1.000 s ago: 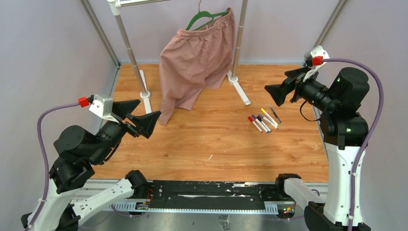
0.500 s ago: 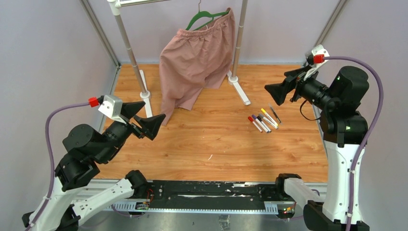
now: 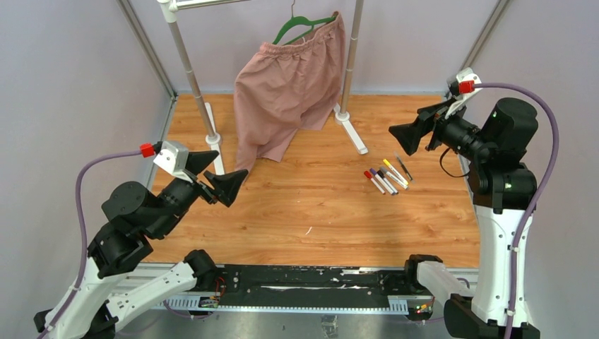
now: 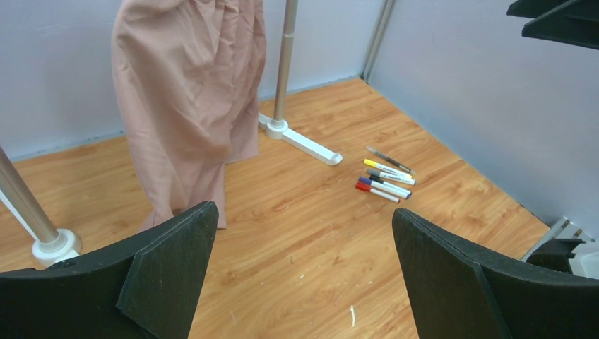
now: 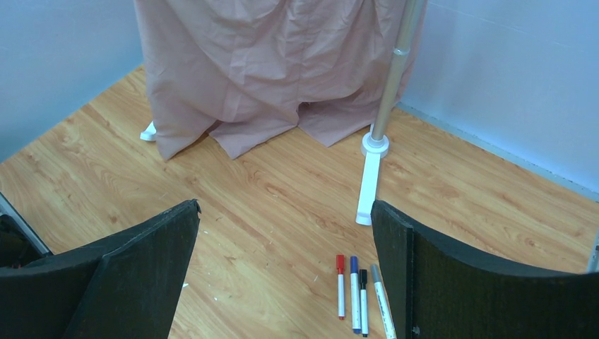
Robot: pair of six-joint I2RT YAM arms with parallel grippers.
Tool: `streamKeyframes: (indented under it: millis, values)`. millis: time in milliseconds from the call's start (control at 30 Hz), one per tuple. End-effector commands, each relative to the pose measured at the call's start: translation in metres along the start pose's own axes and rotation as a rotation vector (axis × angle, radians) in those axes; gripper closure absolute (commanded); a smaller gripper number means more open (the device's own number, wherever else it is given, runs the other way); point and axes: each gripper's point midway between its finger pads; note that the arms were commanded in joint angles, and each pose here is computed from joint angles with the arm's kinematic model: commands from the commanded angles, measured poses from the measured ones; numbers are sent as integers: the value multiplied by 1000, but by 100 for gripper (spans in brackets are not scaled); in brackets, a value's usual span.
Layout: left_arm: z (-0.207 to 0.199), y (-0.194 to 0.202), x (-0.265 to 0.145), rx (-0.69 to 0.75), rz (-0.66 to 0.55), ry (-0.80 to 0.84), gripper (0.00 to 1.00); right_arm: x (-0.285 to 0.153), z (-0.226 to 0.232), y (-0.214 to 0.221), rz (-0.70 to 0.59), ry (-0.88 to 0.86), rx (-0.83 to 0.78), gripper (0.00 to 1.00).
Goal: Insert the pens into the pen caps
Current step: Reset both arms
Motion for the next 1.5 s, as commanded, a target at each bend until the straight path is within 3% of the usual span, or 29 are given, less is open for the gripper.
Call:
streamKeyframes:
  millis: [0,1467]
  values:
    - [0,1,2,27,-10,3,0,-3,-1,1,-5,4,22,4]
    - [-1,12,11,41,5,2,0,1,-14,17,4,28,56,3]
Point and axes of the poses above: each gripper's point midway between its finger pads, its own x axis out along the fingers, its own z axis along the line the jaws close on, y = z × x, and after that the axes turned 12 degrees about x, right-handed
